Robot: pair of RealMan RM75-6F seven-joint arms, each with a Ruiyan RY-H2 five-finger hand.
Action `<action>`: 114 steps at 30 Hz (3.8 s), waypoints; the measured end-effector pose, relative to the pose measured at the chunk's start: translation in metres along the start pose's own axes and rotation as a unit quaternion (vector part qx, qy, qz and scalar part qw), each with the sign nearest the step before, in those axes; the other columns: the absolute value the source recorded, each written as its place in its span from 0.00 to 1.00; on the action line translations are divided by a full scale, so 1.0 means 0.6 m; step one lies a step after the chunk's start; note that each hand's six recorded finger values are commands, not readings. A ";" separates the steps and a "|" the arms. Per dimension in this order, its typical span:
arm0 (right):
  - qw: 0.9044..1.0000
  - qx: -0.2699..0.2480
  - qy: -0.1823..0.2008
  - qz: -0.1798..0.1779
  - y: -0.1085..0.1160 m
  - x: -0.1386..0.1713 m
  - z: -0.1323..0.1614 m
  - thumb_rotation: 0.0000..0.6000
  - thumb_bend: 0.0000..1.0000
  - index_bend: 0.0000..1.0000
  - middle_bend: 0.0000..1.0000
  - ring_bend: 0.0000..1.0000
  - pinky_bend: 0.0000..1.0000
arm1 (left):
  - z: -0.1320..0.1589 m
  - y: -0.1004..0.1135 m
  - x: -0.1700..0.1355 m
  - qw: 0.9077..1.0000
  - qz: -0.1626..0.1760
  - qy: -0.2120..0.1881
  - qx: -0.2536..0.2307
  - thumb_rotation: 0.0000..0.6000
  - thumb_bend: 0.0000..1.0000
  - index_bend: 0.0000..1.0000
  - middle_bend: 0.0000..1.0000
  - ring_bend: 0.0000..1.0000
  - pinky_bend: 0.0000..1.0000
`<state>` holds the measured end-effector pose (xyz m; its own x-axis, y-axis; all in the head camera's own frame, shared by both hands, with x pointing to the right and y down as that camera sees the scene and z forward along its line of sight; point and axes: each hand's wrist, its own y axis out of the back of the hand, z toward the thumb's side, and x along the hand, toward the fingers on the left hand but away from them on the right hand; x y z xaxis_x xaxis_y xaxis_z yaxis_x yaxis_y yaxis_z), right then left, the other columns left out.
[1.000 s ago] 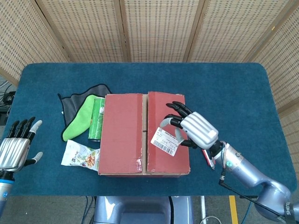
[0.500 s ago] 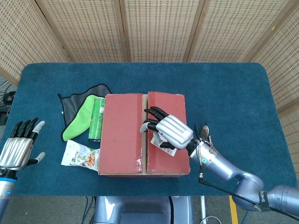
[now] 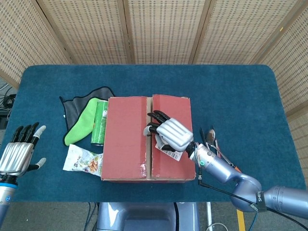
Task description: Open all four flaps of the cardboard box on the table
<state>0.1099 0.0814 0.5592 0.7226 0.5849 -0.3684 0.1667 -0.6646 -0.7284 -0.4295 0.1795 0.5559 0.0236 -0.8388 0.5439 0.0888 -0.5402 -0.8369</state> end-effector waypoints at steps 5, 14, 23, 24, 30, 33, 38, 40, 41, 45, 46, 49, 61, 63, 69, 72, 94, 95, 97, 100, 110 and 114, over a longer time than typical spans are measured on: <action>1.000 0.005 -0.011 0.000 -0.003 0.002 -0.011 1.00 0.88 0.34 0.33 0.00 0.00 | 0.001 0.000 0.000 1.000 -0.001 -0.002 -0.002 0.95 0.26 0.03 0.00 0.00 0.00; 1.000 0.010 -0.023 0.003 -0.006 0.006 -0.026 1.00 0.88 0.35 0.36 0.00 0.00 | 0.002 -0.001 -0.002 1.000 -0.008 -0.006 -0.012 0.95 0.26 0.03 0.00 0.00 0.00; 1.000 0.013 -0.023 0.001 -0.003 0.007 -0.026 1.00 0.88 0.38 0.43 0.01 0.00 | 0.003 -0.001 -0.001 1.000 -0.009 -0.010 -0.017 0.95 0.26 0.03 0.00 0.00 0.00; 1.000 0.013 -0.023 0.001 -0.003 0.008 -0.026 1.00 0.88 0.39 0.44 0.02 0.00 | 0.003 -0.001 -0.001 1.000 -0.009 -0.010 -0.018 0.95 0.26 0.03 0.00 0.00 0.00; 1.000 0.020 -0.023 0.000 0.003 0.011 -0.025 1.00 0.88 0.39 0.49 0.06 0.00 | 0.001 0.001 0.000 1.000 -0.006 -0.008 -0.018 0.95 0.26 0.03 0.00 0.00 0.00; 0.999 0.025 -0.023 -0.001 0.007 0.014 -0.024 1.00 0.88 0.39 0.50 0.07 0.00 | 0.001 0.002 0.000 1.000 -0.005 -0.009 -0.018 0.95 0.26 0.03 0.00 0.00 0.00; 0.999 0.035 -0.022 -0.004 0.019 0.020 -0.021 1.00 0.88 0.39 0.50 0.07 0.00 | 0.001 0.003 0.001 1.000 -0.004 -0.010 -0.018 0.95 0.26 0.03 0.00 0.00 0.00; 0.999 0.038 -0.023 -0.007 0.024 0.023 -0.021 1.00 0.88 0.39 0.50 0.07 0.00 | 0.002 0.004 0.002 1.000 -0.002 -0.011 -0.018 0.95 0.26 0.03 0.00 0.00 0.00; 0.999 0.041 -0.023 -0.008 0.028 0.024 -0.021 1.00 0.88 0.39 0.50 0.07 0.00 | 0.002 0.004 0.002 1.000 -0.002 -0.011 -0.018 0.95 0.26 0.03 0.00 0.00 0.00; 0.998 0.049 -0.026 -0.016 0.046 0.036 -0.021 1.00 0.88 0.39 0.50 0.07 0.00 | 0.002 0.007 0.003 1.000 0.001 -0.012 -0.018 0.95 0.26 0.03 0.00 0.00 0.00; 0.998 0.051 -0.027 -0.017 0.051 0.039 -0.020 1.00 0.88 0.39 0.50 0.07 0.00 | 0.002 0.007 0.003 1.000 0.002 -0.012 -0.018 0.95 0.26 0.03 0.00 0.00 0.00; 0.998 0.053 -0.029 -0.021 0.062 0.047 -0.020 1.00 0.88 0.39 0.50 0.07 0.00 | 0.002 0.008 0.003 1.000 0.003 -0.013 -0.018 0.95 0.26 0.03 0.00 0.00 0.00; 0.997 0.067 -0.034 -0.033 0.104 0.082 -0.018 1.00 0.86 0.39 0.50 0.07 0.00 | 0.004 0.015 0.004 1.000 0.010 -0.016 -0.017 0.95 0.26 0.03 0.00 0.00 0.00; 0.996 0.070 -0.036 -0.036 0.111 0.088 -0.020 1.00 0.86 0.39 0.50 0.07 0.00 | 0.003 0.016 0.004 1.000 0.011 -0.016 -0.017 0.95 0.26 0.03 0.00 0.00 0.00; 0.994 0.084 -0.059 -0.045 0.140 0.123 -0.041 1.00 0.85 0.39 0.50 0.07 0.00 | -0.001 0.016 0.004 1.000 0.011 -0.013 -0.015 0.95 0.26 0.03 0.00 0.00 0.00; 0.992 0.089 -0.071 -0.046 0.152 0.141 -0.053 1.00 0.85 0.39 0.50 0.07 0.00 | 0.000 0.016 0.005 1.000 0.012 -0.014 -0.015 0.95 0.26 0.03 0.00 0.00 0.00; 0.980 0.118 -0.155 -0.048 0.187 0.225 -0.142 1.00 0.83 0.39 0.50 0.07 0.00 | 0.001 0.015 0.005 1.000 0.009 -0.013 -0.011 0.95 0.26 0.03 0.00 0.00 0.00; 0.979 0.118 -0.159 -0.048 0.187 0.229 -0.147 1.00 0.83 0.39 0.49 0.07 0.00 | 0.000 0.014 0.005 1.000 0.009 -0.013 -0.011 0.96 0.26 0.03 0.00 0.00 0.00; 0.977 0.119 -0.170 -0.045 0.183 0.238 -0.159 1.00 0.81 0.39 0.48 0.07 0.00 | -0.001 0.016 0.005 1.000 0.010 -0.012 -0.010 0.95 0.26 0.03 0.00 0.00 0.00; 0.975 0.115 -0.185 -0.046 0.176 0.252 -0.176 1.00 0.75 0.39 0.43 0.07 0.00 | 0.000 0.020 0.005 1.000 0.014 -0.014 -0.011 0.95 0.26 0.03 0.00 0.00 0.00; 0.971 0.111 -0.202 -0.071 0.163 0.278 -0.195 1.00 0.62 0.26 0.20 0.00 0.00 | 0.013 0.040 0.006 0.999 0.034 -0.041 -0.003 0.95 0.25 0.03 0.00 0.00 0.00; 0.967 0.112 -0.212 -0.087 0.156 0.289 -0.201 1.00 0.62 0.22 0.14 0.00 0.00 | 0.024 0.054 0.007 0.997 0.051 -0.061 0.003 0.95 0.25 0.03 0.00 0.00 0.00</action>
<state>0.3317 0.0641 0.4969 0.3484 0.8485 -0.3982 0.0763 -0.4491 -0.8902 -0.4122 0.1592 0.5319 0.1535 -0.8747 0.4597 0.0851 -0.4518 -0.8880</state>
